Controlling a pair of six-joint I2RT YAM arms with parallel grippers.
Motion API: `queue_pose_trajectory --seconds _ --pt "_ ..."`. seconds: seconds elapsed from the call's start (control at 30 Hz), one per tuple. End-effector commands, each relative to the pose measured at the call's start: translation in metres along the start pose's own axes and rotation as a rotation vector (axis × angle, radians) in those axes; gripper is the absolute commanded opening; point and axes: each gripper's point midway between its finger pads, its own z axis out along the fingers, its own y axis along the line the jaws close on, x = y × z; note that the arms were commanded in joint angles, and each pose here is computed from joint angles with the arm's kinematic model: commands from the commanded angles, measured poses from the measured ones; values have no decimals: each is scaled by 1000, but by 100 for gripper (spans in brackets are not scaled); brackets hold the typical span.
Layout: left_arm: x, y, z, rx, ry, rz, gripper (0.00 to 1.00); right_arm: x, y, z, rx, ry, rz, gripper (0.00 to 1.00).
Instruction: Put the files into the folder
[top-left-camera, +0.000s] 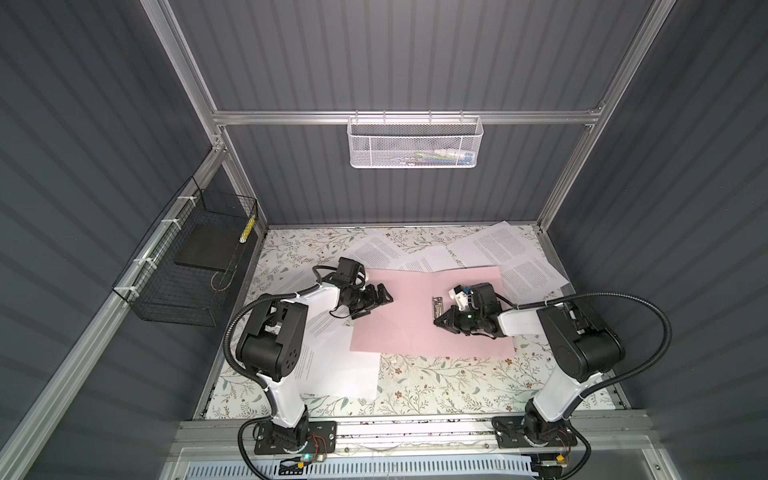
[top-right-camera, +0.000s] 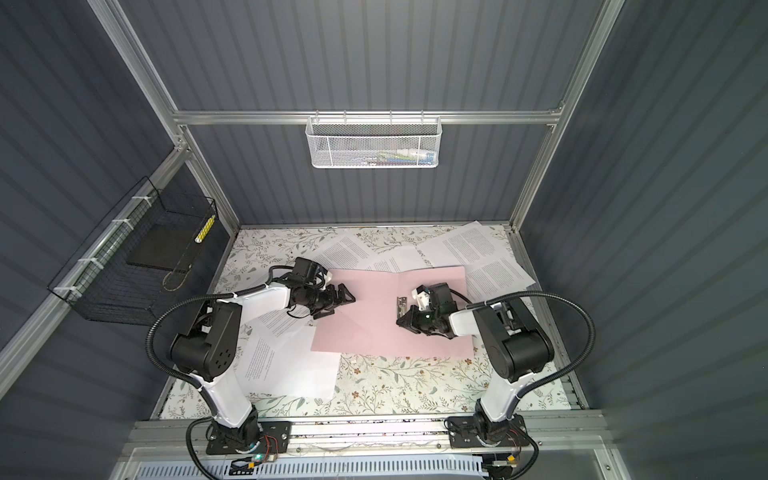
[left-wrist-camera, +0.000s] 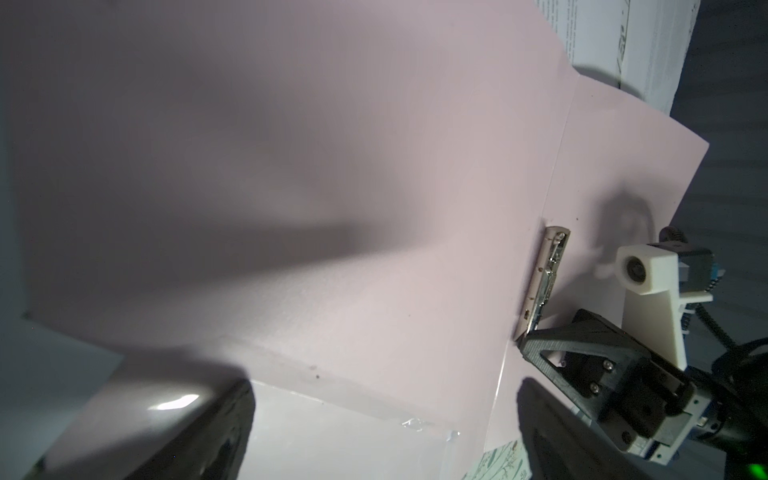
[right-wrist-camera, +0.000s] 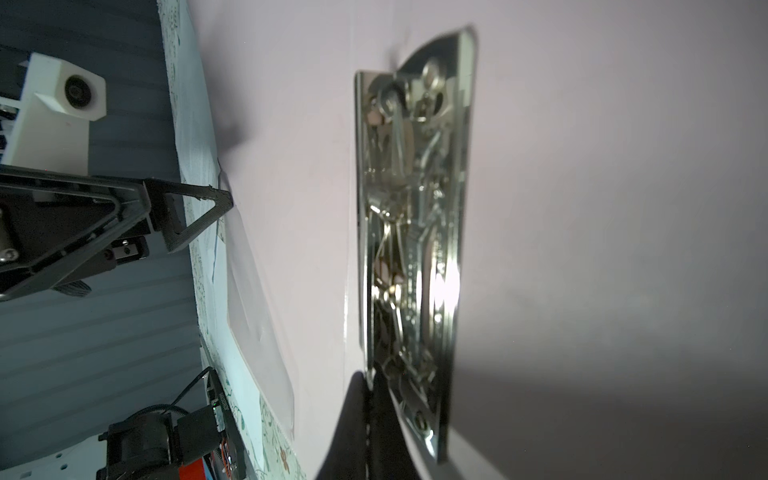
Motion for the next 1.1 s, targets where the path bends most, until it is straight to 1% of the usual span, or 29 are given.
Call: queue_pose_trajectory --seconds 0.0,0.07,0.13,0.3,0.43,0.53,0.67,0.7,0.77,0.83,0.9,1.0,1.07 --pt "44 80 6 -271 109 -120 100 12 -21 10 68 41 54 0" --pt "48 85 7 -282 115 -134 99 15 -32 10 112 38 69 0" --pt "50 92 7 -307 120 -150 99 22 -52 8 198 44 90 0" --pt "53 105 9 -363 128 -155 100 36 -90 3 359 47 142 0" --pt "54 109 9 -382 142 -151 100 43 -110 0 460 61 188 0" --pt "52 110 9 -389 140 -150 99 46 -134 -9 585 44 214 0" --pt "52 111 11 -388 141 -159 99 50 -145 -14 635 23 239 0" --pt "52 112 12 -389 144 -162 99 48 -141 -15 620 12 232 0" --pt "53 115 13 -396 146 -164 99 40 -121 -16 543 -19 207 0" --pt "54 117 14 -399 148 -167 99 32 -82 -8 351 -4 183 0" --pt "55 119 17 -401 155 -167 99 24 -52 -8 225 -11 162 0" --pt "55 123 18 -399 154 -180 99 13 -33 -17 164 -40 152 0" --pt "56 124 18 -396 157 -182 99 9 -19 -19 99 -29 146 0"
